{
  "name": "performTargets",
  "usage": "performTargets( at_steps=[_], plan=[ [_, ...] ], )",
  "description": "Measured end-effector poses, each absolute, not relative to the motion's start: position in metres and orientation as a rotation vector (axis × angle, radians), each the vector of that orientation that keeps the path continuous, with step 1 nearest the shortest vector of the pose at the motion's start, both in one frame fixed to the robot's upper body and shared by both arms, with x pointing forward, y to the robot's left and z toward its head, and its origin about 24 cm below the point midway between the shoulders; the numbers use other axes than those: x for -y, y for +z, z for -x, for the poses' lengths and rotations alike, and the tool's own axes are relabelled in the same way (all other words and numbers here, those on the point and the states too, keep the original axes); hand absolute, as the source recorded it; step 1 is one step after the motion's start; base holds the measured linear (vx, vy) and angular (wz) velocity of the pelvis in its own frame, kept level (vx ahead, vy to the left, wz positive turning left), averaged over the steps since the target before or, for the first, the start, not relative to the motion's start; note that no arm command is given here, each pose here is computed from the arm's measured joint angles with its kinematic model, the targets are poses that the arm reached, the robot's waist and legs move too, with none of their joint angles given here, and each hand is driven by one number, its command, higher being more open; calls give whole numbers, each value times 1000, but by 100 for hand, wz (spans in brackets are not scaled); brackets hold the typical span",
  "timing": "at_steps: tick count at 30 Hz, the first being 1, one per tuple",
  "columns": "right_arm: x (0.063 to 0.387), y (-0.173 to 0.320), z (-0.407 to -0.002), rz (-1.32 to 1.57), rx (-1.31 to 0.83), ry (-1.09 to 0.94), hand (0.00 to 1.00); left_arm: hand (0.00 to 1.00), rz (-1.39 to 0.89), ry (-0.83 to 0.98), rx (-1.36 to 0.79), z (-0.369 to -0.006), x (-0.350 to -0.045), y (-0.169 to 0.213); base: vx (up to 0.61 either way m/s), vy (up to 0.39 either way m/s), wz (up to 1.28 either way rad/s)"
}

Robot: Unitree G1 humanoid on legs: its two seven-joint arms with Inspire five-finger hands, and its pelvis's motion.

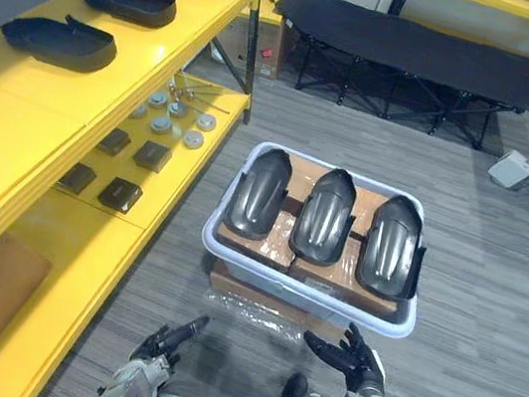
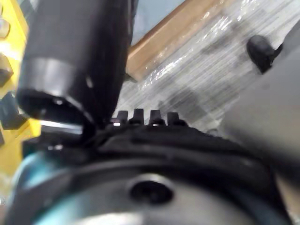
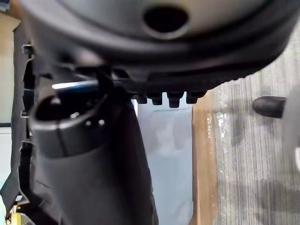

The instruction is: Walk over and take three plastic housings, then place them on the shelf

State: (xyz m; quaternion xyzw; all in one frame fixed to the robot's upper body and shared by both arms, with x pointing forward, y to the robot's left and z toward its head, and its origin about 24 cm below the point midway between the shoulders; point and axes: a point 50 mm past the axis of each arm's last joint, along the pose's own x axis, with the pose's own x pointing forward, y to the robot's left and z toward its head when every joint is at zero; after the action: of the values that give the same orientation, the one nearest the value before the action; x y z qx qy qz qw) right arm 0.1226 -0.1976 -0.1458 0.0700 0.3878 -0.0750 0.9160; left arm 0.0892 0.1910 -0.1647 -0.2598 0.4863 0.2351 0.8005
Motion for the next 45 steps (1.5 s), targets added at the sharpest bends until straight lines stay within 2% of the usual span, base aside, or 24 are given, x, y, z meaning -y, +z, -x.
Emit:
performTargets(
  at_steps=[6,19,25,29,31,34,37,40,43,44,45],
  plan=[
    [167,-149,-116,-118,-854,105,100,100,570,668,-1082,-58,-214,-168,45,12,-26],
    [163,-144,-117,-22,-804,264,100,100,567,682,-1048,-62,-211,-168,-20,-4,1],
    [140,-120,-127,68,-621,536,100,100,529,667,-1054,-64,-210,-168,-28,-14,-3],
    [101,-74,-139,46,-362,747,100,100,487,661,-1054,-65,-215,-166,0,-11,-8],
    [91,-43,-151,-8,-216,767,100,100,482,663,-1053,-65,-217,-166,-3,-2,-14],
    [90,19,-181,-101,50,660,100,100,470,670,-1041,-65,-221,-165,-7,-1,-8],
    [108,46,-209,-97,120,486,100,100,444,675,-1014,-62,-223,-164,-18,-2,-7],
    [155,32,-227,-40,-12,192,100,100,379,650,-945,-67,-224,-158,-24,8,-5],
    [207,13,-224,-1,-129,-59,100,100,354,605,-880,-79,-222,-152,-15,0,-2],
    [234,11,-221,24,-147,-190,100,100,351,582,-834,-90,-222,-147,-52,0,-9],
    [243,13,-221,35,-146,-233,100,100,347,572,-811,-95,-223,-144,-71,-7,-11]
  ],
)
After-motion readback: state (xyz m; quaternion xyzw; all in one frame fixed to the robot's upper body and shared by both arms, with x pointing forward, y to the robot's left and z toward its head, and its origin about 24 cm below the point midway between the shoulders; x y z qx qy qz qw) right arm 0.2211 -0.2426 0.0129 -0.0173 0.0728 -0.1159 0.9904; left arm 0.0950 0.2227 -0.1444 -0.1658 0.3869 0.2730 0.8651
